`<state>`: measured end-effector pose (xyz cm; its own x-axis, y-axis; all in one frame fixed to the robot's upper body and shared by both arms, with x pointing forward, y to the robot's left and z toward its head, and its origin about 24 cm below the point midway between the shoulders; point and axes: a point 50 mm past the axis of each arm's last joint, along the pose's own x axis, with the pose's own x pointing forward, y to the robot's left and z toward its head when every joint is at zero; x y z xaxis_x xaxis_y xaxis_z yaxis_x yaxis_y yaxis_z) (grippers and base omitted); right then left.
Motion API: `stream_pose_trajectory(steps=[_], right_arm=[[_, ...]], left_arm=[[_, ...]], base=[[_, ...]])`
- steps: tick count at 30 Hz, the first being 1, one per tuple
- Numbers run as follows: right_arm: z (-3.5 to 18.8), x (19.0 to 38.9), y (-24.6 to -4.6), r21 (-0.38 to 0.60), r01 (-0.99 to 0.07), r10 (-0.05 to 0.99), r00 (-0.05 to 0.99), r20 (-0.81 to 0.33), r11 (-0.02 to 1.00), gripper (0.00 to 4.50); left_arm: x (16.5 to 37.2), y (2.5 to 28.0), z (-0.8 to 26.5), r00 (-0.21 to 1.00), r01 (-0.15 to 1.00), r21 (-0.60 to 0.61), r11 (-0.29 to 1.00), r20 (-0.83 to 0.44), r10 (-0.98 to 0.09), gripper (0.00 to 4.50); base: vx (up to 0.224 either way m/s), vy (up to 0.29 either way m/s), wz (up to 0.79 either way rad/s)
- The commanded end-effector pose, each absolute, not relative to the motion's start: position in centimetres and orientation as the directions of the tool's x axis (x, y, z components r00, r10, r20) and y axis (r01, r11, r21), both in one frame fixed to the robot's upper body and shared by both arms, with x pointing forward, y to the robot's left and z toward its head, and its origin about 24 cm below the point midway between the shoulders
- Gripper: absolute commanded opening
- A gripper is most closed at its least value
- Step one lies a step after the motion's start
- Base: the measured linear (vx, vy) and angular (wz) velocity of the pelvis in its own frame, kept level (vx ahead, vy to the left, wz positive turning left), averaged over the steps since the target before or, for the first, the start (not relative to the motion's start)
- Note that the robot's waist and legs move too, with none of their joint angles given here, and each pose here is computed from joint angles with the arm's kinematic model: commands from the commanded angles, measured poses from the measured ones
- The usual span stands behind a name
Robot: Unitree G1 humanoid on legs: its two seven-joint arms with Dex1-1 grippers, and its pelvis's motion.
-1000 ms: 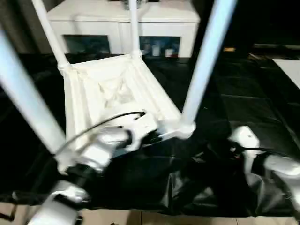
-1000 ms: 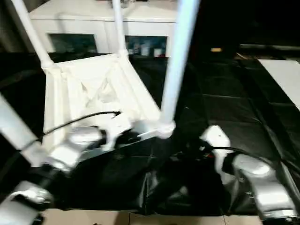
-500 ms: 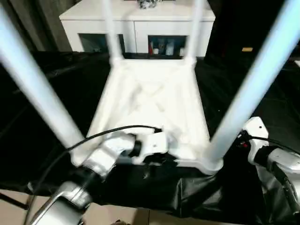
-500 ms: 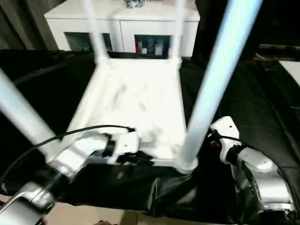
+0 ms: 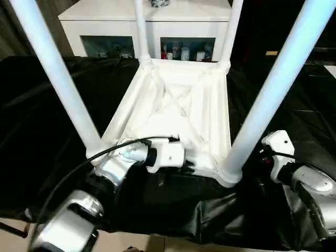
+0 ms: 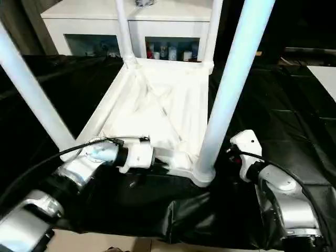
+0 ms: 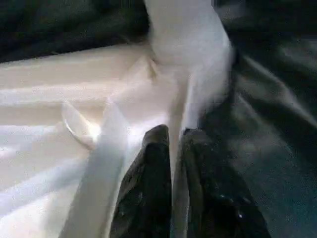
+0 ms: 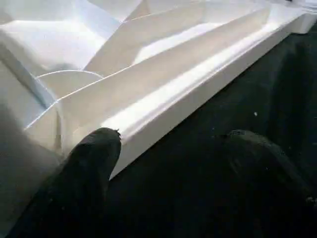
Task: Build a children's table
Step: Rotate leg to tighten
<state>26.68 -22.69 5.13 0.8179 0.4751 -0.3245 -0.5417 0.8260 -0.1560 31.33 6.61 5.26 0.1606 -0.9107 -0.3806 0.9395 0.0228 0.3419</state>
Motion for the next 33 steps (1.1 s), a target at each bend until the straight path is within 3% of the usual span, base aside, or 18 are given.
stream_pose_trajectory(steps=[1, 8, 9, 12, 16, 21, 23, 25, 26, 27, 28, 30, 33], right_arm=[[4.9, 26.7, -21.2, -0.142, -0.582, 0.521, 0.794, -0.312, 0.801, 3.92], [5.1, 26.9, -21.1, -0.157, -0.517, 0.468, 0.843, -0.266, 0.842, 3.92], [5.1, 26.8, -21.1, -0.138, -0.494, 0.454, 0.857, -0.244, 0.858, 3.92], [5.2, 26.8, -21.0, -0.139, -0.478, 0.441, 0.868, -0.228, 0.868, 3.92], [5.5, 27.0, -21.2, -0.131, -0.408, 0.383, 0.906, -0.178, 0.903, 3.92], [5.3, 26.3, -21.1, -0.121, -0.441, 0.417, 0.89, -0.183, 0.889, 3.92], [5.2, 25.5, -21.6, -0.121, -0.451, 0.427, 0.885, -0.184, 0.884, 3.92], [5.3, 25.0, -21.9, -0.115, -0.467, 0.445, 0.878, -0.176, 0.877, 3.92], [5.3, 25.0, -21.9, -0.115, -0.467, 0.445, 0.878, -0.176, 0.877, 3.92], [5.6, 24.3, -21.9, -0.1, -0.521, 0.5, 0.848, -0.175, 0.848, 3.92], [5.6, 24.3, -21.9, -0.1, -0.521, 0.5, 0.848, -0.175, 0.848, 3.92], [6.1, 23.2, -21.3, -0.086, -0.614, 0.594, 0.785, -0.175, 0.785, 3.92], [6.6, 22.8, -20.7, -0.062, -0.649, 0.637, 0.758, -0.141, 0.758, 3.92]], left_arm=[[32.9, 7.4, 8.5, 0.314, 0.895, 0.389, 0.216, -0.207, -0.927, 0.9], [31.2, 11.0, 10.0, 0.401, 0.883, 0.303, 0.359, -0.087, -0.912, 1.4], [29.8, 12.5, 9.9, 0.457, 0.866, 0.253, 0.432, -0.049, -0.888, 1.44], [29.0, 13.2, 9.8, 0.484, 0.856, 0.229, 0.464, -0.039, -0.874, 1.65], [26.5, 16.8, 8.2, 0.658, 0.743, 0.129, 0.657, 0.045, -0.752, 1.96], [23.2, 19.6, 6.9, 0.729, 0.683, 0.016, 0.731, 0.062, -0.682, 2.45], [21.2, 22.1, 5.9, 0.811, 0.584, 0.016, 0.812, 0.047, -0.584, 2.57], [20.4, 24.4, 5.3, 0.886, 0.458, 0.023, 0.889, 0.062, -0.459, 2.79], [20.4, 24.4, 5.3, 0.886, 0.458, 0.023, 0.889, 0.062, -0.459, 2.79], [20.0, 26.5, 5.5, 0.944, 0.309, 0.032, 0.951, 0.111, -0.31, 2.89], [20.0, 26.5, 5.5, 0.944, 0.309, 0.032, 0.951, 0.111, -0.31, 3.01], [20.4, 28.0, 6.5, 0.966, 0.181, 0.038, 0.983, 0.18, -0.185, 3.15], [21.7, 28.3, 7.3, 0.967, 0.162, 0.028, 0.986, 0.194, -0.164, 3.39]], base=[[0.0, 0.0, 0.0], [0.0, 0.0, 0.0], [0.0, 0.0, 0.0], [0.0, 0.0, 0.0], [0.0, 0.0, 0.0], [0.0, 0.0, 0.0], [0.0, 0.0, 0.0], [0.0, 0.0, 0.0], [0.0, 0.0, 0.0], [0.0, 0.0, 0.0], [0.0, 0.0, 0.0], [0.0, 0.0, 0.0], [0.0, 0.0, 0.0]])
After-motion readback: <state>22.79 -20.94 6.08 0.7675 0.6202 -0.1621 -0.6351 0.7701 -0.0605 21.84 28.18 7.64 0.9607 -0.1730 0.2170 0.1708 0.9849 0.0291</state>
